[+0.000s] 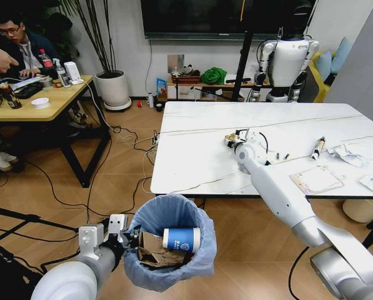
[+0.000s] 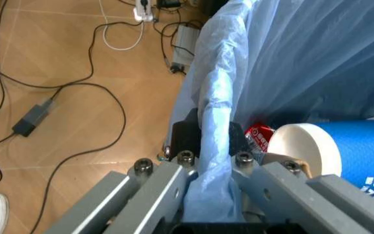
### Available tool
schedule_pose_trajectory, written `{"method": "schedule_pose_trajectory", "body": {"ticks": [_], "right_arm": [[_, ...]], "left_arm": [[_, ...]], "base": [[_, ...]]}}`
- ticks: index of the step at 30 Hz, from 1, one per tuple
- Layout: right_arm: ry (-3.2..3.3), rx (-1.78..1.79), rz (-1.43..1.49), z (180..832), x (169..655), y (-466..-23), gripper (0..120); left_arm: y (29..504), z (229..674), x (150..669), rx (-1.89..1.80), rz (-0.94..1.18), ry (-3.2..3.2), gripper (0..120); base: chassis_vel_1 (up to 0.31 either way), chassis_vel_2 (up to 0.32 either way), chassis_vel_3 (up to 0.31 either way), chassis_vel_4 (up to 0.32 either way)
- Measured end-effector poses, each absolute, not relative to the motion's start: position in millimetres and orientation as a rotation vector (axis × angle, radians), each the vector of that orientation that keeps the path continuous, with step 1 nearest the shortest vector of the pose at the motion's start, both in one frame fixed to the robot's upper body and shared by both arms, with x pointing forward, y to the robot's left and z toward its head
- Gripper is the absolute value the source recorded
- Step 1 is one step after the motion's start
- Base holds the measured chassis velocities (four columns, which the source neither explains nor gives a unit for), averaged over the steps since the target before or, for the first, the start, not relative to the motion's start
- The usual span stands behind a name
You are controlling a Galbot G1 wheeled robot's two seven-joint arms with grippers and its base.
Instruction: Pick up the trash bin and place the trash from the table into it.
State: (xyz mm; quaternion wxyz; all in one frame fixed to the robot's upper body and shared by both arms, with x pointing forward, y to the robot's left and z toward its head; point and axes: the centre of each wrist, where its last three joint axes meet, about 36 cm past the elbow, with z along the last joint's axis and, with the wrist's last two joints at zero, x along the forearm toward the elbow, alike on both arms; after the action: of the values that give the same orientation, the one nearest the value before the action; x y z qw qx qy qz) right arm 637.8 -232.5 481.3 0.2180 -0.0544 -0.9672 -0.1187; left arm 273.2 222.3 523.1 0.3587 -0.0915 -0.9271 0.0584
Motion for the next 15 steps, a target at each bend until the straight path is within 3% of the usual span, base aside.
{"method": "schedule_pose_trajectory", "body": {"ticks": [6,11,15], "right_arm": [[-2.752,-0.037,-0.378,525.2,589.7,-251.8,0],[-2.796,0.133,-0.425,555.0,544.6,-242.7,0],[-2.778,0.501,-0.508,587.3,466.8,-220.5,0]], "left_arm": [[221.9,523.0,273.4,-0.230,0.145,-2.390,0],[222.5,523.2,274.7,-0.226,0.143,-2.389,0],[223.2,523.8,275.7,-0.227,0.142,-2.387,0]], "base": [[0.000,0.000,0.000,0.000],[0.000,0.000,0.000,0.000],[0.000,0.000,0.000,0.000]]}}
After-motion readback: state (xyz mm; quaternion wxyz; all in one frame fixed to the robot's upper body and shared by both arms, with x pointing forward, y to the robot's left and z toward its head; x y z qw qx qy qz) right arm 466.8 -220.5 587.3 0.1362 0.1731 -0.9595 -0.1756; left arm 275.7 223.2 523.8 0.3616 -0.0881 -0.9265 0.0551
